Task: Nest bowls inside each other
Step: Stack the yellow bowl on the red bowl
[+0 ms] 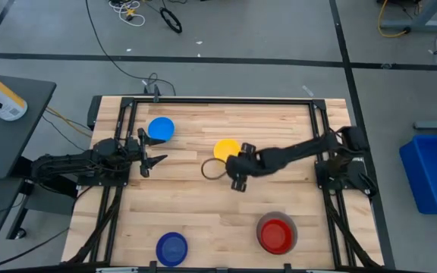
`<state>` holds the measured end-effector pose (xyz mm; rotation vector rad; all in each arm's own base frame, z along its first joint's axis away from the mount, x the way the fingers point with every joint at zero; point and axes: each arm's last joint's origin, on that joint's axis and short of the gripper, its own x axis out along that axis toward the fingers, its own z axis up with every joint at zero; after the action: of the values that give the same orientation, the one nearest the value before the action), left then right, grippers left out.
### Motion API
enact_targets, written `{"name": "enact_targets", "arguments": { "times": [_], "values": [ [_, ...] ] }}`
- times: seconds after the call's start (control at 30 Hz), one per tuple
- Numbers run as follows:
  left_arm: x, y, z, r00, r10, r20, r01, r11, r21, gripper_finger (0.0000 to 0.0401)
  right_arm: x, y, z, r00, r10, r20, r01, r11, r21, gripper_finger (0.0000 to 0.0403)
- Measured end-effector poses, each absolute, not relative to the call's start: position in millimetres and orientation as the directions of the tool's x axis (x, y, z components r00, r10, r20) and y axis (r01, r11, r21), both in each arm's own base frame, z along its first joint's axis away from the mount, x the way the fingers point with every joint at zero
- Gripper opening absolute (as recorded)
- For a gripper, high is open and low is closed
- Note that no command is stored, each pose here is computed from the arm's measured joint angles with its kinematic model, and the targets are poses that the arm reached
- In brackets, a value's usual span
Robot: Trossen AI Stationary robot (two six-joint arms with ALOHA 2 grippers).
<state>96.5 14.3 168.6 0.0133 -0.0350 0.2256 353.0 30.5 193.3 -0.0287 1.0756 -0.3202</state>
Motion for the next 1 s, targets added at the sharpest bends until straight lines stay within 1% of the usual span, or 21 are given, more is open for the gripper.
{"name": "enact_targets", "arguments": {
  "times": [0.27, 0.57, 0.7, 0.87, 0.93, 1.0],
  "values": [
    [96.5, 14.3, 168.6, 0.974, 0.223, 0.036, -0.224, 0.974, 0.015, 0.0279, 364.4, -8.6, 195.9, 0.506, -0.193, -0.841, 0.238, 0.968, -0.078, 0.0203],
    [96.7, 14.3, 168.4, 0.974, 0.223, 0.034, -0.224, 0.974, 0.029, 0.0279, 372.4, -17.9, 172.1, 0.472, -0.139, -0.870, 0.218, 0.975, -0.038, 0.0206],
    [97.6, 14.5, 167.3, 0.974, 0.224, 0.019, -0.224, 0.974, 0.030, 0.0279, 376.0, -17.3, 162.2, 0.464, -0.117, -0.878, 0.207, 0.978, -0.021, 0.0201],
    [99.2, 14.7, 165.5, 0.974, 0.227, -0.003, -0.227, 0.973, 0.033, 0.0279, 377.9, -15.1, 157.8, 0.463, -0.120, -0.878, 0.204, 0.979, -0.026, 0.0181],
    [99.7, 14.8, 164.9, 0.974, 0.227, -0.011, -0.226, 0.973, 0.034, 0.0279, 379.0, -13.8, 158.5, 0.473, -0.143, -0.869, 0.216, 0.976, -0.043, 0.0165],
    [100.0, 14.9, 164.5, 0.974, 0.228, -0.016, -0.227, 0.973, 0.034, 0.0279, 379.1, -11.7, 158.6, 0.473, -0.157, -0.867, 0.217, 0.974, -0.058, 0.0140]
  ]
}}
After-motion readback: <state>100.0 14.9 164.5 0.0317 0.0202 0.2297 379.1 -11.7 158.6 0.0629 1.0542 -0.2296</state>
